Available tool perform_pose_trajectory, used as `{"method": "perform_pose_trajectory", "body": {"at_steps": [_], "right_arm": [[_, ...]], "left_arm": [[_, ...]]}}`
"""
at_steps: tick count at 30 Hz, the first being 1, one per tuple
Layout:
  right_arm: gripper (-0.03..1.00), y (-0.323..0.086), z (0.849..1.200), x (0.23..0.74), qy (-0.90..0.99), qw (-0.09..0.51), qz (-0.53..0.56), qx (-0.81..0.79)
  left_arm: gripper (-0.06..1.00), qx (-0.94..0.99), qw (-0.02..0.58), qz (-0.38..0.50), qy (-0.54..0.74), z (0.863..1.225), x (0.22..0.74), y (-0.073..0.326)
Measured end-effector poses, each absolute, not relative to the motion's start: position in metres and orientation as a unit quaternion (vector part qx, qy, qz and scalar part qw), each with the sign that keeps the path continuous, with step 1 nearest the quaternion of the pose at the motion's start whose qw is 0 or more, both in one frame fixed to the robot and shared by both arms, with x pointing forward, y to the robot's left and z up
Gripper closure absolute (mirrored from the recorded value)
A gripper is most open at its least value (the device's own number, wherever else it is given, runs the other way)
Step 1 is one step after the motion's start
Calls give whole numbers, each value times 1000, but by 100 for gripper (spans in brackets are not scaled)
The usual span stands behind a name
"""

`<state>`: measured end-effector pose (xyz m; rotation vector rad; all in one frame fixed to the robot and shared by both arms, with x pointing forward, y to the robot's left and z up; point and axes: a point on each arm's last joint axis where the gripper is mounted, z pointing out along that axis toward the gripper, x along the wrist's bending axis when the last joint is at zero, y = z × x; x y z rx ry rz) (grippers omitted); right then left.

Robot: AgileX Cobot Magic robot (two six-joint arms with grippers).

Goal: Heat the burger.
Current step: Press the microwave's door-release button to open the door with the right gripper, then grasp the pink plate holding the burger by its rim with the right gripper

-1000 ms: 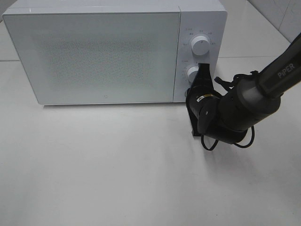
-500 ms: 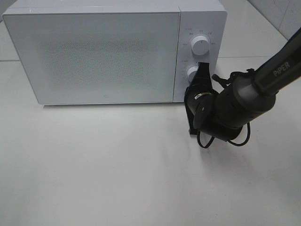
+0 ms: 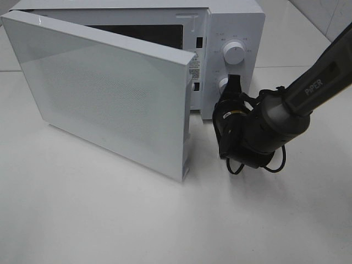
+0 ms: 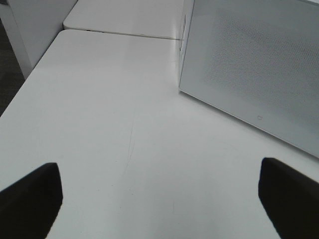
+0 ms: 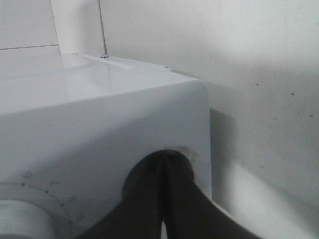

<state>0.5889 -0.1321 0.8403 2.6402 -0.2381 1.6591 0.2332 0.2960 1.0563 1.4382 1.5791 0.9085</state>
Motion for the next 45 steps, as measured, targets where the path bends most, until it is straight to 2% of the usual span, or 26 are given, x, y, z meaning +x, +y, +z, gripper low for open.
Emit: {"method": "perform_pose_trajectory", "body": {"at_steps": [16, 26, 34, 36, 45], "right_arm": [[97, -140, 855, 580, -44, -13, 505, 862], [97, -143, 872, 567, 33, -6, 471, 881], [97, -140, 885, 547, 195, 11, 408, 892], [96, -138, 899, 538, 298, 17, 389, 872], [95, -130, 923, 517, 513, 10, 343, 787]], "left_arm": [[-4, 568, 399, 359, 624, 1056, 233, 296], [-4, 568, 399, 359, 624, 1056, 233, 296], [-4, 568, 399, 359, 624, 1056, 233, 296], [-4, 568, 399, 359, 624, 1056, 233, 296], [-4, 568, 399, 359, 624, 1056, 233, 296]]}}
